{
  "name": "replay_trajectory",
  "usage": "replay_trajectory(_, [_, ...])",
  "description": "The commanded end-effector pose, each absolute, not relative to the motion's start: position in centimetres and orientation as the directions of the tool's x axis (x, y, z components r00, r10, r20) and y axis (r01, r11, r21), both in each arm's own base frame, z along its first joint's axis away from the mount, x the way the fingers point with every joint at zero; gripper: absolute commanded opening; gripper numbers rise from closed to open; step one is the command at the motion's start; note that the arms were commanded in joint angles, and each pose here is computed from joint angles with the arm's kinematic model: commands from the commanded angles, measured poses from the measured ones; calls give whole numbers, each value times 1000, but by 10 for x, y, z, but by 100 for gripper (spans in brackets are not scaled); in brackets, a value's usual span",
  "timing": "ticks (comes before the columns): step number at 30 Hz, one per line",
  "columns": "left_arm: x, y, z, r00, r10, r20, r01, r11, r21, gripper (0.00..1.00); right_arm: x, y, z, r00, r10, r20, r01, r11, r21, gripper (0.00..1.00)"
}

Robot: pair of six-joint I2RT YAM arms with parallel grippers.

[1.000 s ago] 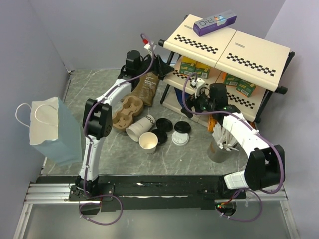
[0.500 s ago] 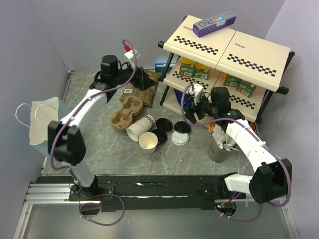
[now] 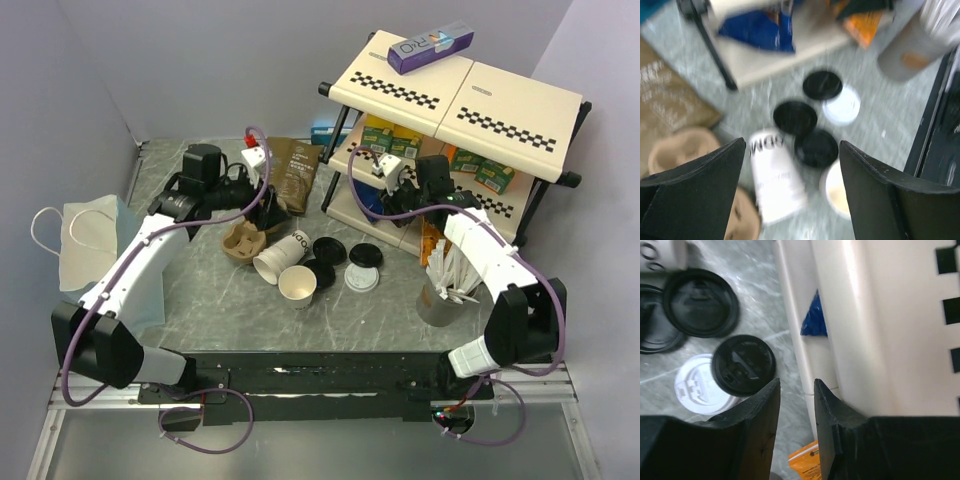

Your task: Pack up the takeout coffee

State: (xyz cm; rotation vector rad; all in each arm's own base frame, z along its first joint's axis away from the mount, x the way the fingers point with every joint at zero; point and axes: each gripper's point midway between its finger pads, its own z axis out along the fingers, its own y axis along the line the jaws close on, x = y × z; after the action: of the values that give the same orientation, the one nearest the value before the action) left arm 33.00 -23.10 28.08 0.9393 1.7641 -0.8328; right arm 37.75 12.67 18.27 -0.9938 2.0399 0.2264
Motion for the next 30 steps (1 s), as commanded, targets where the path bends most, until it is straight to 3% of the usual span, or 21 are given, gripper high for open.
replay_trajectory(1, [306, -203, 267, -180, 407, -895, 895, 445, 22, 81, 419, 93, 210, -349, -541, -765, -593, 760, -266, 40])
replay_trajectory(6, [289, -175, 239, -146, 575, -805, 913, 391, 114, 82, 440, 79, 223, -346, -531, -774, -543, 785, -296, 40])
replay_trajectory(13, [274, -153, 196, -34, 748, -663, 961, 206, 183, 83, 436, 93, 220, -341, -501, -795, -590, 773, -233, 42])
replay_trajectory(18, [273, -147, 171, 26, 785, -619, 959, 156, 238, 84, 405, 119, 218, -310, -484, -818, -678, 716, -167, 52])
replay_trajectory(23, [295, -154, 158, 148, 797, -586, 912, 119, 392, 85, 375, 140, 232, -244, -479, -843, -731, 663, -165, 61])
replay_trajectory(30, [314, -178, 141, 263, 772, -578, 850, 99, 518, 84, 349, 148, 236, -247, -478, -843, -753, 642, -143, 64])
